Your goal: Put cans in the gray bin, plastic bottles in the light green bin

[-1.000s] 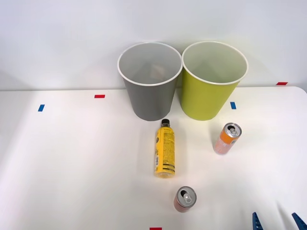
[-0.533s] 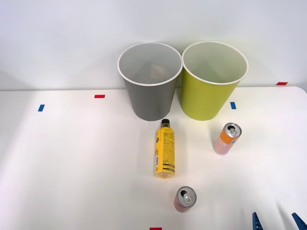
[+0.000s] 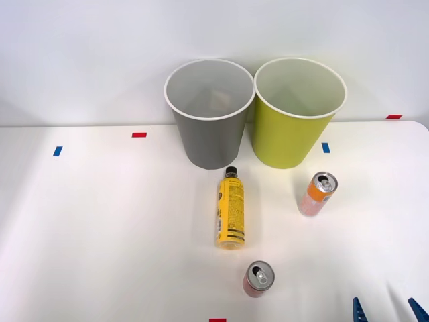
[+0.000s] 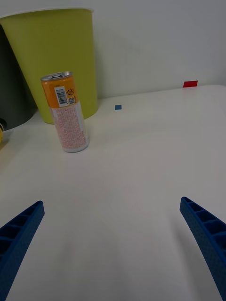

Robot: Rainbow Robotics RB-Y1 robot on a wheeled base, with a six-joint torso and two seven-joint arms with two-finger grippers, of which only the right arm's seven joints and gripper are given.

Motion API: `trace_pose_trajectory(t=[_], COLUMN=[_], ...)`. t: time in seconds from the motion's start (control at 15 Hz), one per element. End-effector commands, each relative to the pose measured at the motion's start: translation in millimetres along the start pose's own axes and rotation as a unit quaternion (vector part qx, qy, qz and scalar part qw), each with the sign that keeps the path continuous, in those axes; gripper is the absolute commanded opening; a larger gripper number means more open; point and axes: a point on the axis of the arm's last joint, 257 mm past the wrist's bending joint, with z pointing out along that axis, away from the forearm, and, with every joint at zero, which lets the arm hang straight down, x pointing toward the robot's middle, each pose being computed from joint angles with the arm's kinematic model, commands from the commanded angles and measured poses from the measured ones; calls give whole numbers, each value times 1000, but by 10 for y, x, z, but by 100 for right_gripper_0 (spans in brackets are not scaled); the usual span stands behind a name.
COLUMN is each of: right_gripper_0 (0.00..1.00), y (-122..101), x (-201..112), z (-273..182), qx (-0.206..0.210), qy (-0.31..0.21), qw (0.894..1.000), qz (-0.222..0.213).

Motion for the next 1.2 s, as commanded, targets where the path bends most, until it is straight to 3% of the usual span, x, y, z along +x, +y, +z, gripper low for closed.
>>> trace_pose_trajectory(t=[0.07, 1.07, 1.2], right_gripper_0=[100, 100, 100], y=[0, 0, 33], x=[0, 0, 164], z=[0, 0, 13], qx=[0, 0, 9], qy=[0, 0, 12], qw=[1000, 1000, 1000], qz=[0, 0, 12])
